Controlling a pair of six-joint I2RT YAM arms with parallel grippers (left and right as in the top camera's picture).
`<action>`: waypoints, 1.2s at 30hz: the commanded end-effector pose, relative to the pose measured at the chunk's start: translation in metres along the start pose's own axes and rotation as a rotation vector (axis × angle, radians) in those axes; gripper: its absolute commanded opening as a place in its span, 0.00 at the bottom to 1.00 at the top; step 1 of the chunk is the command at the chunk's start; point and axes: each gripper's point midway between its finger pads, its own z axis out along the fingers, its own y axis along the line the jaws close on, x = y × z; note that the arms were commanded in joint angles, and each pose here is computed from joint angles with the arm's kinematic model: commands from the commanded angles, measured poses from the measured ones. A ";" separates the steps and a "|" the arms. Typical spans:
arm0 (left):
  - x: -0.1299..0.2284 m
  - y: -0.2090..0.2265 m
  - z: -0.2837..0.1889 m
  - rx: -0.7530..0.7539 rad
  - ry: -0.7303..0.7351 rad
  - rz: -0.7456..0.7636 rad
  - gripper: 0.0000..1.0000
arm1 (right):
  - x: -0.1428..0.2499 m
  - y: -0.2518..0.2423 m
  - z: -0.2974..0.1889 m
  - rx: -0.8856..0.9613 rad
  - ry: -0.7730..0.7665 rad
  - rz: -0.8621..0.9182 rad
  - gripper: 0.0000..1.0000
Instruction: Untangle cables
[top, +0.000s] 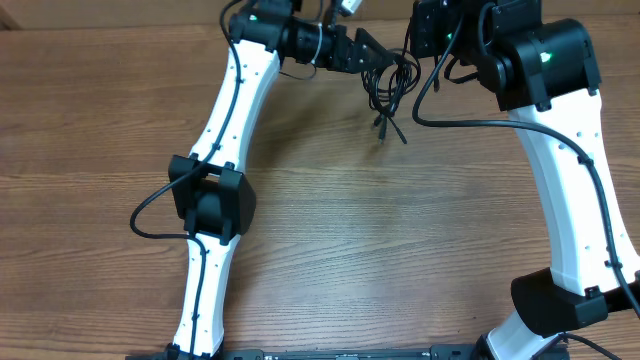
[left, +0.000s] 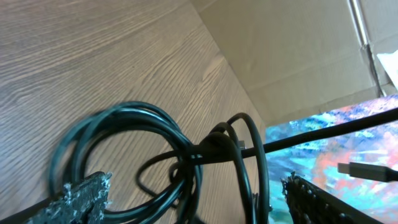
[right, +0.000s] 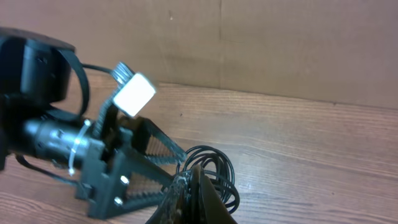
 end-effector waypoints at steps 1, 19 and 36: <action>0.002 0.000 0.010 -0.058 0.014 0.047 0.87 | -0.013 -0.001 -0.008 0.002 -0.048 -0.002 0.04; 0.009 0.020 0.009 -0.183 0.033 0.018 1.00 | -0.013 -0.001 -0.008 0.002 -0.047 -0.001 0.04; -0.024 0.016 0.000 -0.145 -0.076 0.090 1.00 | -0.009 -0.001 -0.008 0.004 -0.033 -0.002 0.05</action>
